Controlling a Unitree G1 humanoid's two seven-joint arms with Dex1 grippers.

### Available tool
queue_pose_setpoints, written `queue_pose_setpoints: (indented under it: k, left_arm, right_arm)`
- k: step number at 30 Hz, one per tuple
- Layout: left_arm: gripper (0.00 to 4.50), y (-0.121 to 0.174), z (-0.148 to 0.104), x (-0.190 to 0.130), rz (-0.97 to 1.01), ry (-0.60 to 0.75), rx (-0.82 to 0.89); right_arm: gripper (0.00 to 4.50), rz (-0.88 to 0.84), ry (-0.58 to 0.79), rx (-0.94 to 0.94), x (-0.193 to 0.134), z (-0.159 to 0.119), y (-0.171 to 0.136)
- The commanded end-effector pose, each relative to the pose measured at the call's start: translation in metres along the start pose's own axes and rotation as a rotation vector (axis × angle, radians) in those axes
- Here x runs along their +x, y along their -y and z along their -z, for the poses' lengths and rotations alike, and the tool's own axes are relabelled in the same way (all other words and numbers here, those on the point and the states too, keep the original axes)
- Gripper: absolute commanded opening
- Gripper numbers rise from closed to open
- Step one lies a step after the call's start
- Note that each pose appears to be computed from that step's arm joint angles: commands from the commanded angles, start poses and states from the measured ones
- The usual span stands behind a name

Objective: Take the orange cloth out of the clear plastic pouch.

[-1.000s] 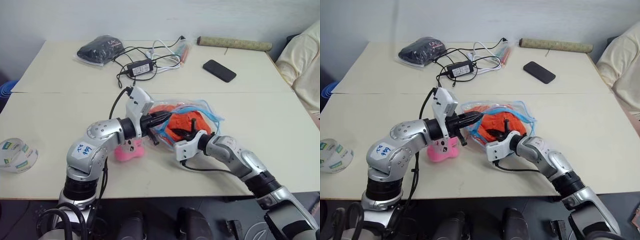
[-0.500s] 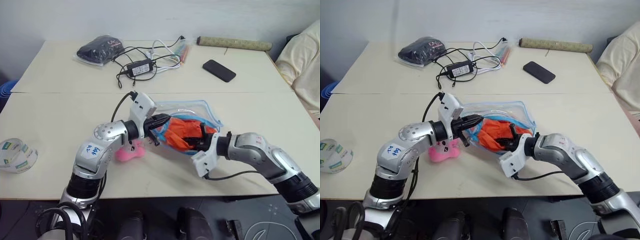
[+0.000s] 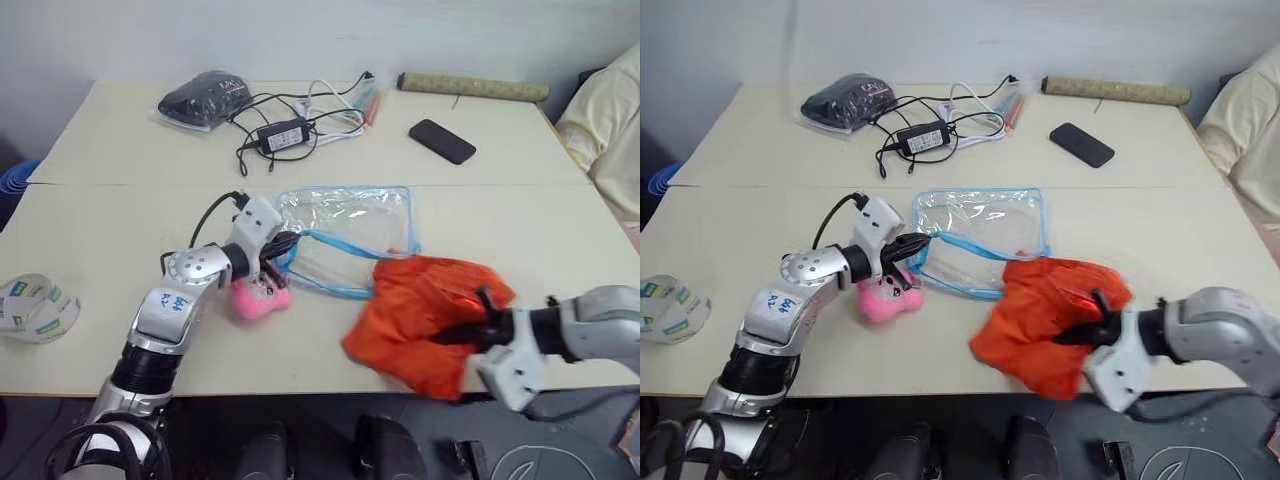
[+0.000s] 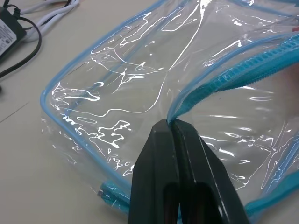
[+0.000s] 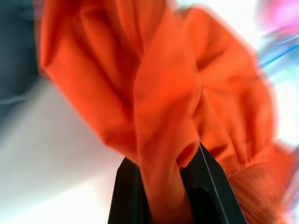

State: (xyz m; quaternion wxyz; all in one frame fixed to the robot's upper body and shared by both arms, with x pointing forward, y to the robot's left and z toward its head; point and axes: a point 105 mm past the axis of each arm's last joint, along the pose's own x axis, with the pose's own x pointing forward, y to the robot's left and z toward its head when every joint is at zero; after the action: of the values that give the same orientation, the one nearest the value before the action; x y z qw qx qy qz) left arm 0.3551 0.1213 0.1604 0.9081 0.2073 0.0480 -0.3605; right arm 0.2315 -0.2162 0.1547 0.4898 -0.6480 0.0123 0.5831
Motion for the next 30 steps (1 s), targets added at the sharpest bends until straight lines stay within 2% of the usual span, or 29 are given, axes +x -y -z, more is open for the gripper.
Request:
queue_pose_setpoints:
  k: [1,3,5,7,9,14,16,18,21,25,30]
  left_arm:
    - [0.00,0.022,-0.012,-0.010,0.151,0.063,0.097]
    - [0.00,0.038,-0.015,-0.015,0.248,0.087,0.135]
    - [0.00,0.050,-0.017,-0.018,0.315,0.104,0.156]
    - [0.00,0.061,-0.017,-0.020,0.368,0.104,0.201]
    - [0.00,0.066,-0.016,-0.018,0.383,0.096,0.230]
    - [0.00,0.069,-0.017,-0.014,0.385,0.086,0.231]
    - [0.00,0.069,-0.015,-0.016,0.384,0.065,0.230]
    - [0.00,0.067,-0.012,-0.018,0.371,0.040,0.229]
    - [0.00,0.059,-0.004,-0.021,0.330,-0.010,0.224]
    - [0.00,0.033,0.011,-0.022,0.191,-0.097,0.201]
    - [0.00,0.025,0.010,-0.025,0.144,-0.087,0.154]
  right_arm:
    - [0.03,0.275,-0.210,0.017,-0.076,0.038,0.058]
    - [0.03,0.438,-0.261,0.029,-0.099,0.052,0.086]
    - [0.03,0.538,-0.320,0.009,-0.108,0.069,0.101]
    - [0.03,0.637,-0.389,0.005,-0.108,0.090,0.114]
    - [0.03,0.683,-0.397,0.038,-0.095,0.104,0.116]
    - [0.03,0.650,-0.356,0.064,-0.033,0.117,0.088]
    - [0.03,0.634,-0.404,-0.003,-0.014,0.121,0.074]
    - [0.03,0.649,-0.437,-0.041,-0.006,0.123,0.067]
    - [0.03,0.653,-0.446,0.000,0.001,0.127,0.050]
    - [0.03,0.606,-0.435,0.080,0.017,0.129,0.019]
    - [0.03,0.664,-0.411,0.189,0.022,0.127,0.015]
